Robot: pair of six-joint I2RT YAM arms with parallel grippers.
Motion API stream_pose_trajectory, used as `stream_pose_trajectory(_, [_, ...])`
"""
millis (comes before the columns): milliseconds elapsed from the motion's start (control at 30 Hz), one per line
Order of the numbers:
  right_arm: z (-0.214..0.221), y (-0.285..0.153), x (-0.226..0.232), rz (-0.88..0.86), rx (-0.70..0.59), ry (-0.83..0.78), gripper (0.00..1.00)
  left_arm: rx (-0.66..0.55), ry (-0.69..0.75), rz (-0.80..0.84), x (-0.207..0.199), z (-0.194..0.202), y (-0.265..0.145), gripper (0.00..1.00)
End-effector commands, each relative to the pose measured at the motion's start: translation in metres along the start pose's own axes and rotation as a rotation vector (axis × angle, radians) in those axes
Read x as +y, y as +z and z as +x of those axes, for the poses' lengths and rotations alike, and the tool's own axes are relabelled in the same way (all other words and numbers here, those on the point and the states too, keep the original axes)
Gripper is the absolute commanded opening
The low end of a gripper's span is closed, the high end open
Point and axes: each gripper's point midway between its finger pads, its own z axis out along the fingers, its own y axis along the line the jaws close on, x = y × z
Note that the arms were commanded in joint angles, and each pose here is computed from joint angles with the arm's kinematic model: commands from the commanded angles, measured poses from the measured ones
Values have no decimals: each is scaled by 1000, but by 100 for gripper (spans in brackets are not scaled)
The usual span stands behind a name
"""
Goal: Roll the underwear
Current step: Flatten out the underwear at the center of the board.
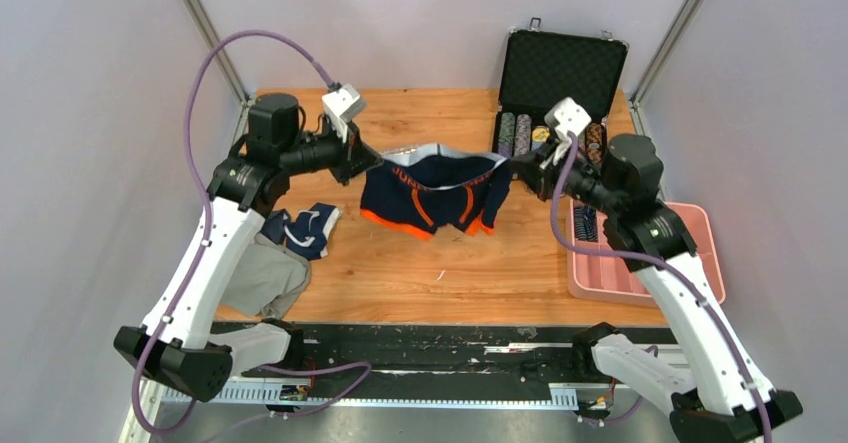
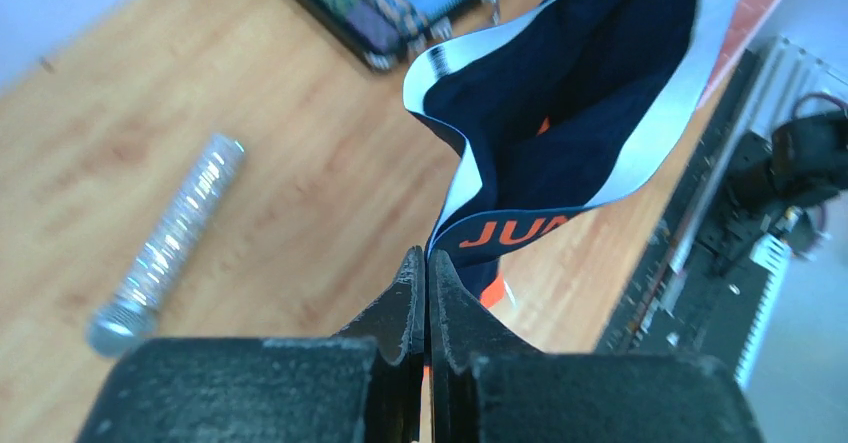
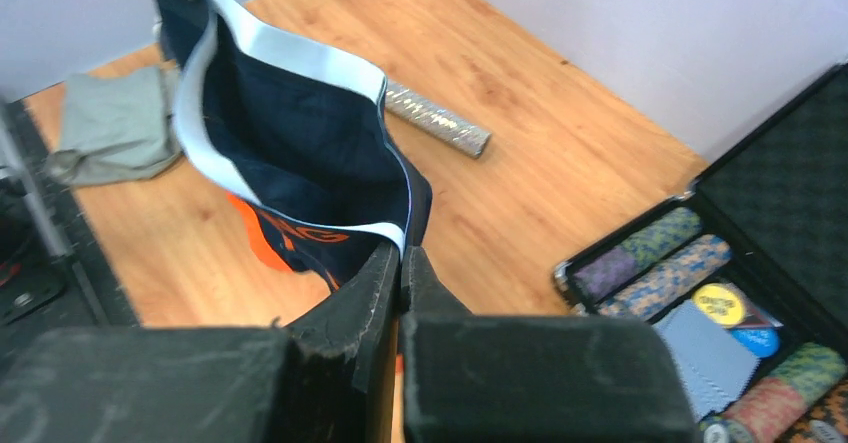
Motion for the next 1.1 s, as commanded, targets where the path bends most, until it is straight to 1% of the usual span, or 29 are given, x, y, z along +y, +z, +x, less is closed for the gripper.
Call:
stream_pose_trajectory(0, [40, -29, 41, -122, 104, 100, 0, 97, -143, 59, -29, 54, -11, 0])
stream_pose_trajectory(33, [50, -36, 50, -148, 125, 134, 0, 133, -173, 74, -33, 73, -10, 0])
stream_pose_trajectory(67, [60, -44, 60, -176, 145, 165, 0, 137, -183, 76, -39, 80, -17, 0])
stream_pose_trajectory(100, [70, -52, 70, -208, 165, 192, 0, 172, -212, 81, -42, 99, -16, 0])
stream_pose_trajectory(133, [77, -59, 78, -233, 177, 213, 0, 166, -238, 83, -48, 102, -22, 0])
stream_pose_trajectory(167, [81, -67, 84, -256, 182, 232, 0, 186, -268, 109, -55, 116, -22, 0])
stream_pose_trajectory(267, [88, -82, 95, -294, 201, 299, 0, 191, -320, 183, -74, 127, -27, 0])
stream_pose_trajectory(300, [88, -84, 98, -310, 201, 295, 0, 190, -331, 204, -77, 127, -27, 0])
stream_pose_trajectory(367, [90, -80, 94, -286, 214, 321, 0, 207, -370, 198, -74, 131, -23, 0])
stream_pose_trajectory(467, [102, -64, 77, -211, 268, 398, 0, 241, -449, 129, -52, 132, -6, 2])
stream_pose_trajectory(533, [119, -50, 65, -168, 322, 425, 0, 266, -478, 93, -36, 134, 9, 4])
stream_pose_trajectory(600, [141, -35, 52, -131, 384, 451, 0, 294, -516, 96, -24, 139, 27, 6])
stream_pose_trajectory(633, [151, -27, 45, -106, 411, 461, 0, 341, -563, 98, -17, 153, 40, 5])
stream_pose_trajectory(667, [162, -18, 35, -66, 434, 464, 0, 356, -581, 99, -12, 155, 47, 5])
stream_pose_trajectory(700, [171, -9, 21, -17, 446, 468, 0, 400, -621, 98, -6, 168, 58, 5])
stream_pose_trajectory(733, [180, -2, 10, 19, 452, 480, 0, 412, -625, 87, 0, 172, 64, 5])
stream_pose_trajectory(767, [188, 7, -3, 53, 452, 487, 0, 440, -641, 69, 8, 184, 73, 5])
stream_pose_trajectory(833, [210, 21, -27, 122, 484, 514, 0, 484, -652, -17, 31, 205, 86, 5])
stream_pose_trajectory(867, [225, 29, -37, 138, 512, 544, 0, 488, -645, -75, 45, 209, 91, 5])
stream_pose_trajectory(933, [239, 38, -53, 164, 529, 573, 0, 514, -675, -151, 68, 224, 102, 5])
stream_pose_trajectory(1000, [247, 48, -64, 170, 544, 569, 0, 555, -716, -170, 82, 244, 118, 6])
stream_pose_trajectory(1033, [251, 53, -68, 162, 552, 559, 0, 544, -712, -169, 88, 239, 124, 6])
stream_pose_trajectory(1067, [255, 57, -71, 158, 561, 550, 0, 568, -736, -162, 90, 250, 132, 7])
